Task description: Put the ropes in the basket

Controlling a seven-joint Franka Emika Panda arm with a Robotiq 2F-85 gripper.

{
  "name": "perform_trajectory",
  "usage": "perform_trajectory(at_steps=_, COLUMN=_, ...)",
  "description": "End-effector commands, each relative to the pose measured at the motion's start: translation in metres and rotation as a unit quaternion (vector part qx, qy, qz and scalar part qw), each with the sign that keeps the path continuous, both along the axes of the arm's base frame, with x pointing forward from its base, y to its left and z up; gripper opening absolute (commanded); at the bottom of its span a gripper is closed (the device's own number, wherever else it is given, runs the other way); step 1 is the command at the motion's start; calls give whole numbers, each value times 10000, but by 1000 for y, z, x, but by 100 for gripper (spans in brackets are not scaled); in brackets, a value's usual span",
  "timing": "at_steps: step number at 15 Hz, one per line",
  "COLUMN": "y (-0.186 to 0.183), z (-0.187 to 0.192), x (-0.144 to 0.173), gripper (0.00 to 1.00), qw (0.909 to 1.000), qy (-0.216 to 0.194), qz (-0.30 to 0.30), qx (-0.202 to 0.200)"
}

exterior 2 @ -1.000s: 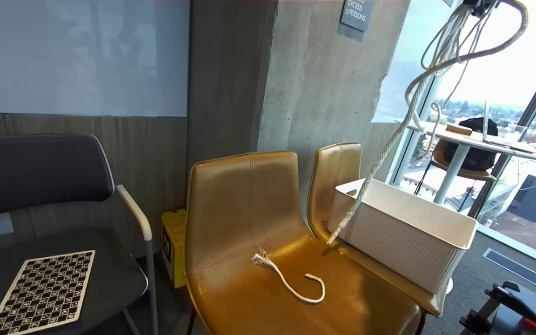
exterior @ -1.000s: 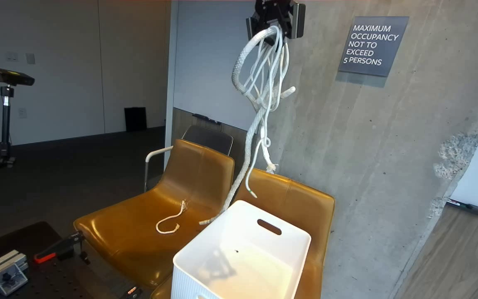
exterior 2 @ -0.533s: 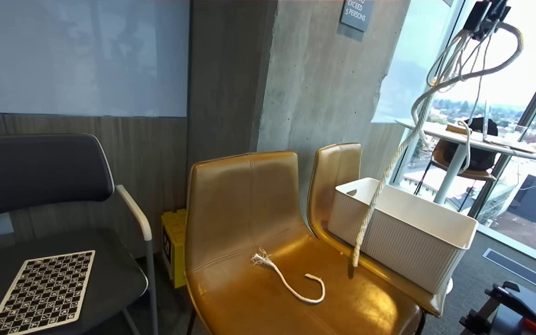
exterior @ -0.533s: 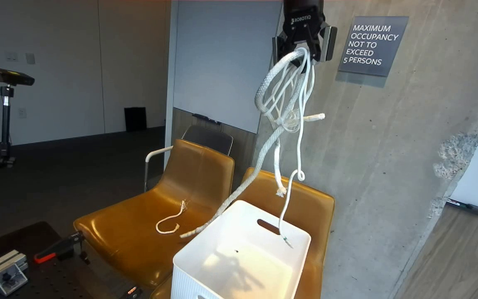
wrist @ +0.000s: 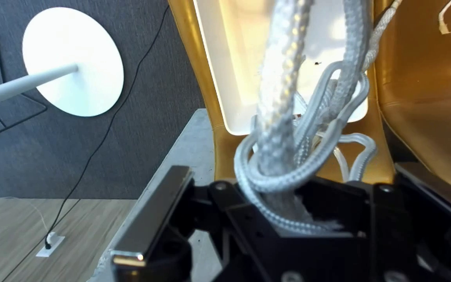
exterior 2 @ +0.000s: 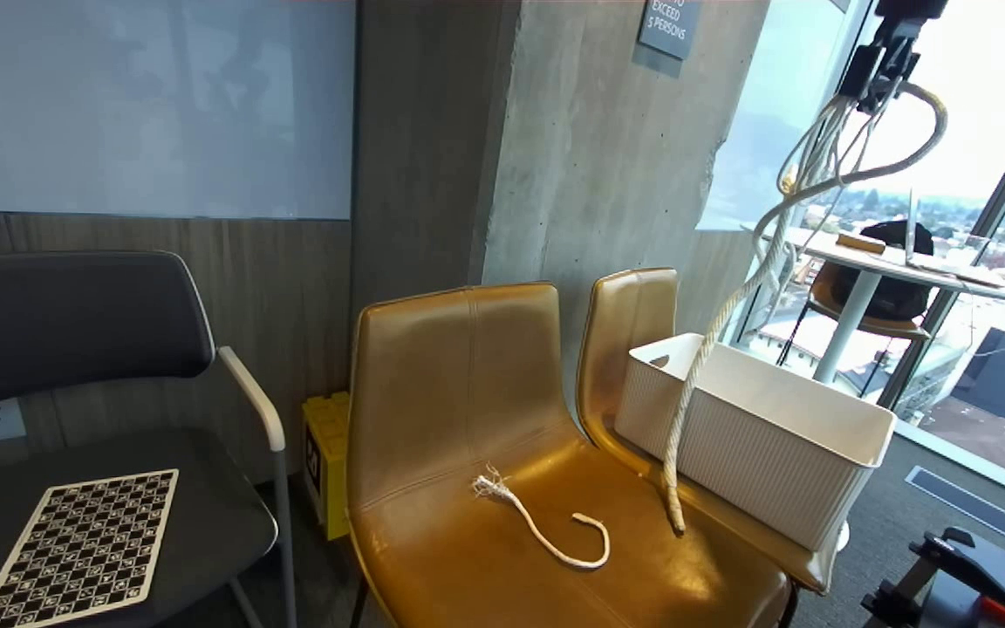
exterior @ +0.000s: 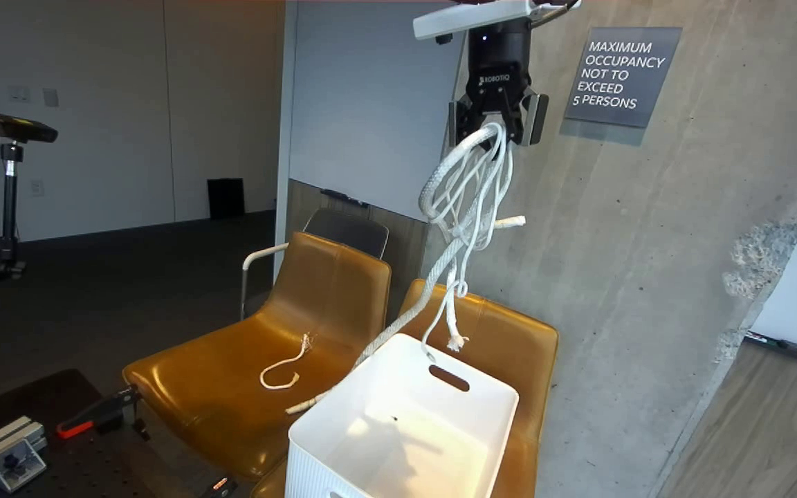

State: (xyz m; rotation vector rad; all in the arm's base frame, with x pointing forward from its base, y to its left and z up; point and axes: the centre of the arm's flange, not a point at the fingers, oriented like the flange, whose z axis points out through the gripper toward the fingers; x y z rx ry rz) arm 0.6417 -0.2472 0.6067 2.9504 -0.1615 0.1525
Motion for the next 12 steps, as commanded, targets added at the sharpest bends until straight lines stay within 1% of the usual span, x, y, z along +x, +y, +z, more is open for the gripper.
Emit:
perform_trajectory(at_steps=1, y=-12, z=-42, x=15, gripper=0, qw=9995, qy=266, qz=21, qx=154)
perform_trajectory(at_steps=6, y=-34, z=-109, x=27, gripper=0, qw=9969, qy=717, qz=-103, qx=308)
perform_trajectory(at_steps=11, y=-43, z=-146, x=31, gripper=0, qw=9943, qy=974, qz=-184, qx=397)
perform_trajectory(at_steps=12, y=-43, z=-150, x=32, gripper=25, qw=9938, qy=1014, qz=-186, qx=405)
